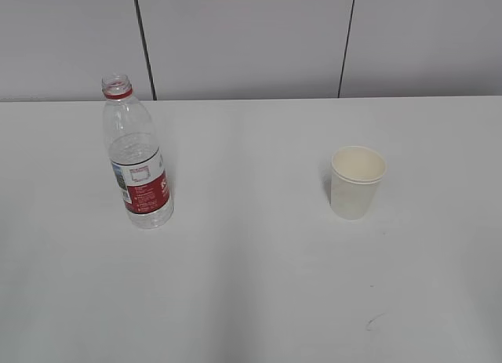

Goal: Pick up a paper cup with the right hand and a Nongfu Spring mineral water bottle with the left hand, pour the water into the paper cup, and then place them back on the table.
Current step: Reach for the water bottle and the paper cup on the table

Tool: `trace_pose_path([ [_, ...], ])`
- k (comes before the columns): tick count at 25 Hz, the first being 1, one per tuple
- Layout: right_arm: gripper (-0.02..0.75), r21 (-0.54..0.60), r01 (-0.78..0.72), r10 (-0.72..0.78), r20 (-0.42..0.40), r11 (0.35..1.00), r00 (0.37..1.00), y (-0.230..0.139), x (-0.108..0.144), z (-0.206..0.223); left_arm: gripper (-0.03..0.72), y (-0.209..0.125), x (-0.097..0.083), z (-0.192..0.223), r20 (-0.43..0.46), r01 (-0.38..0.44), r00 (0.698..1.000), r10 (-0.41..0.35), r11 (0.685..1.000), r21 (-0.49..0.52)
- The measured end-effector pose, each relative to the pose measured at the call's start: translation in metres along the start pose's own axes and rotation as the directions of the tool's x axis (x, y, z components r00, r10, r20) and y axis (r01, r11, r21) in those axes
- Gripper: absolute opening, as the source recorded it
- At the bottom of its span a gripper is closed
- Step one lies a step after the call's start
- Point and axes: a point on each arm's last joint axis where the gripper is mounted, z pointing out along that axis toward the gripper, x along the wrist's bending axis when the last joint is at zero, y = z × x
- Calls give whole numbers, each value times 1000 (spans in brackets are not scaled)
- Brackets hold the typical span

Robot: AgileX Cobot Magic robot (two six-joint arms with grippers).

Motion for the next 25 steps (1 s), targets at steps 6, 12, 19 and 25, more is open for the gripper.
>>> trace_pose_path([
  [6, 565, 0, 0, 0, -1, 1000, 1000, 0, 0, 0, 436, 0, 0, 0, 0, 0, 1000, 0, 1000, 0],
  [12, 565, 0, 0, 0, -1, 1000, 1000, 0, 0, 0, 428, 0, 0, 0, 0, 0, 1000, 0, 1000, 0],
  [19, 565, -134, 6, -4, 15, 991, 1000, 24, -2, 3, 428, 0, 0, 0, 0, 0, 1000, 0, 1000, 0],
  [25, 564, -221, 9, -5, 22, 975, 1000, 64, -6, 35, 427, 0, 0, 0, 0, 0, 1000, 0, 1000, 0],
])
